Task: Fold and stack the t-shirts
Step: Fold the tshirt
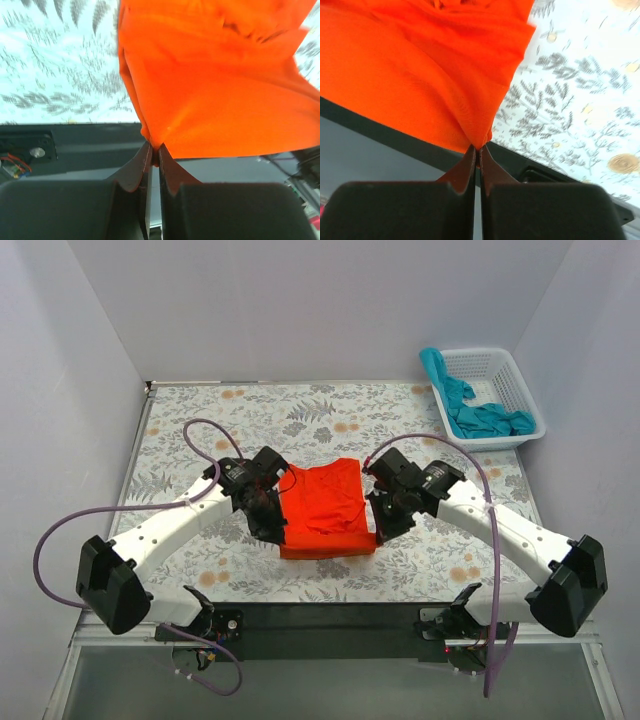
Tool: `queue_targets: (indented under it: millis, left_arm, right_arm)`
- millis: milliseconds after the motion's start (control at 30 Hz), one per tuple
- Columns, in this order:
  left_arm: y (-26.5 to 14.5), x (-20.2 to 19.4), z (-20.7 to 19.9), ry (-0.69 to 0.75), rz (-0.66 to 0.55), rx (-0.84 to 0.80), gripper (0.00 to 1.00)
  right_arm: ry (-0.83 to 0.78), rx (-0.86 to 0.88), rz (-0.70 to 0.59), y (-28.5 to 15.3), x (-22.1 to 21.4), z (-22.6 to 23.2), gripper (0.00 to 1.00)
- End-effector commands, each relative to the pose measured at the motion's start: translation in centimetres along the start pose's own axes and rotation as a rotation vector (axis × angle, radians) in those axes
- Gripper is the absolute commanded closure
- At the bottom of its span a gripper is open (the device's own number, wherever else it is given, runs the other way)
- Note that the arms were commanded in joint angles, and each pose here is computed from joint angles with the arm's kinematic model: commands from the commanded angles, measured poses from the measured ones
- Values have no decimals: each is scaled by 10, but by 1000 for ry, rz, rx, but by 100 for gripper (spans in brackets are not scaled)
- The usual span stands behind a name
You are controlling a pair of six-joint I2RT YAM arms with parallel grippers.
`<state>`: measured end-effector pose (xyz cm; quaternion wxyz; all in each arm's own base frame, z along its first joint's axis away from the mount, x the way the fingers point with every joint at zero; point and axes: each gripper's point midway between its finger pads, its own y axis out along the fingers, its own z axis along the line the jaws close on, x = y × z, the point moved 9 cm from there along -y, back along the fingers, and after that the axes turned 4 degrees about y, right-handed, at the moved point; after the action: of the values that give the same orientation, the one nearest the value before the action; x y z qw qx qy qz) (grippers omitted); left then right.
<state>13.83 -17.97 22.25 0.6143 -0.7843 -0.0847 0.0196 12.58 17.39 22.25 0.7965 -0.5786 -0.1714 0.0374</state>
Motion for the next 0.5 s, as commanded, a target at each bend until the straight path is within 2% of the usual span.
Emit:
queue_targets:
  millis: [0,167,467]
  left_arm:
    - [-11,26,1,34,-78,-21,100]
    - [-20,54,-11,27,-156,-63,100]
    - [-17,97,-15,0,-220,-97,100]
  right_arm:
    - [-49,-45,-44,-15,23,-6,99]
    - [-51,-32,-79,-21,49,-6,99]
    - [-46,-22,-126,-21,92,-11,99]
